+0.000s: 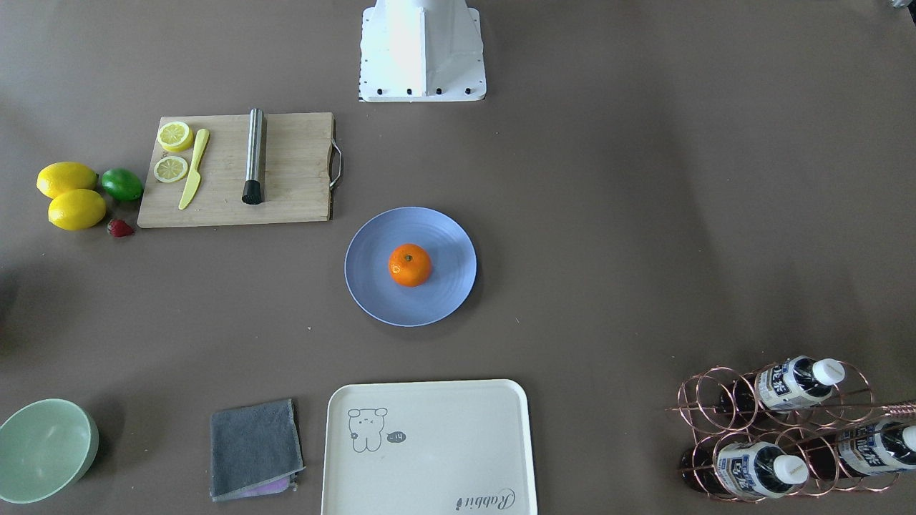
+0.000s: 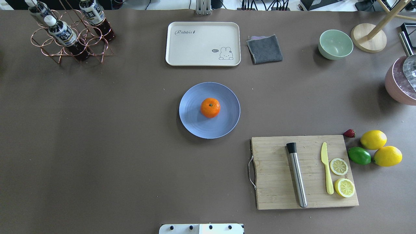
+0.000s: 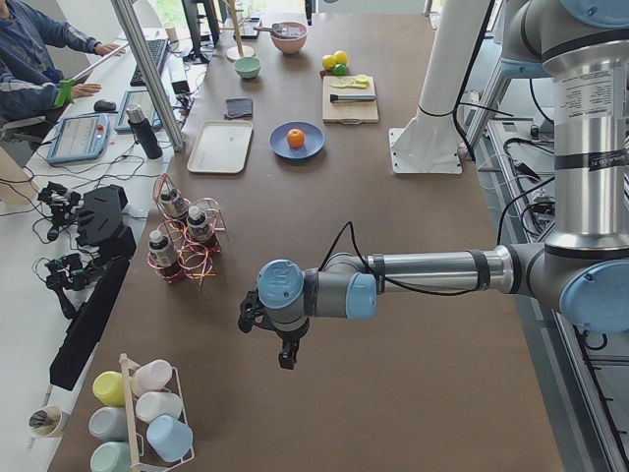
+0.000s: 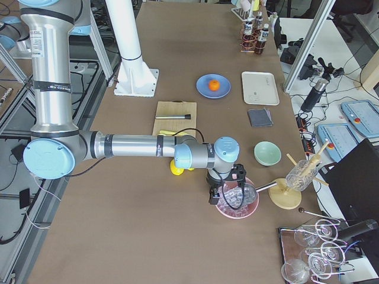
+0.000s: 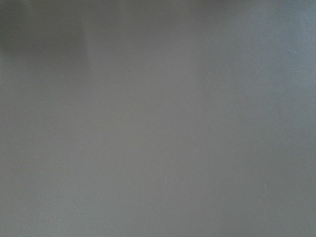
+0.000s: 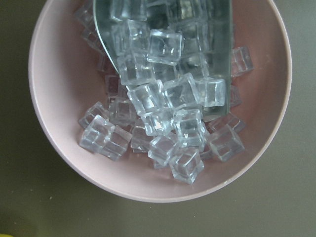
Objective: Pick orange to plate
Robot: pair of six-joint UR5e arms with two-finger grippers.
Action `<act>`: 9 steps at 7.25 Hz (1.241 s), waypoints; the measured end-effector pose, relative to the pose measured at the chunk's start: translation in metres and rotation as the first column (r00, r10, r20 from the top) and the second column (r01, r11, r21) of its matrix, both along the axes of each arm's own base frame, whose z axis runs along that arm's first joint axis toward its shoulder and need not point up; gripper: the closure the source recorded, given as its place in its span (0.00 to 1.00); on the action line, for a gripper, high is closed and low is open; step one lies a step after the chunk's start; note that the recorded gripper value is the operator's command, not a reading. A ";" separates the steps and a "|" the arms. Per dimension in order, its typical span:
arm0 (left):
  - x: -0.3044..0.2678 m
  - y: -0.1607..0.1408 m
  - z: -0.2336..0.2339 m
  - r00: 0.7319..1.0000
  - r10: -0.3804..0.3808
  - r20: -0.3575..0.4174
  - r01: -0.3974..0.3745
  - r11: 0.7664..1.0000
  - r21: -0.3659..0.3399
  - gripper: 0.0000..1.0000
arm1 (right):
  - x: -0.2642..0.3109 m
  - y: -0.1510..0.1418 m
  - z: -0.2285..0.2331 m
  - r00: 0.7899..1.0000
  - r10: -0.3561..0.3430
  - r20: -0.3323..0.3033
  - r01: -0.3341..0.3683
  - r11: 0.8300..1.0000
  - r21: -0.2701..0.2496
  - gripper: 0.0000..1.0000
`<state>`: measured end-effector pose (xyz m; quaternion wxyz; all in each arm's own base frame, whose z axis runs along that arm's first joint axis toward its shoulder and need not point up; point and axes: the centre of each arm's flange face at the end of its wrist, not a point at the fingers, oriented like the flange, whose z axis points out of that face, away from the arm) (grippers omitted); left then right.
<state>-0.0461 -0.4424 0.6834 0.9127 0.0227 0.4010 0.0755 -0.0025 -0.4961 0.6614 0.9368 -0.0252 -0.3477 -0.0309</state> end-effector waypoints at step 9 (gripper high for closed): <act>0.000 0.002 0.003 1.000 -0.001 -0.004 0.001 1.000 -0.011 0.02 | 0.000 0.000 -0.001 1.000 -0.001 0.000 0.001 1.000 0.002 0.00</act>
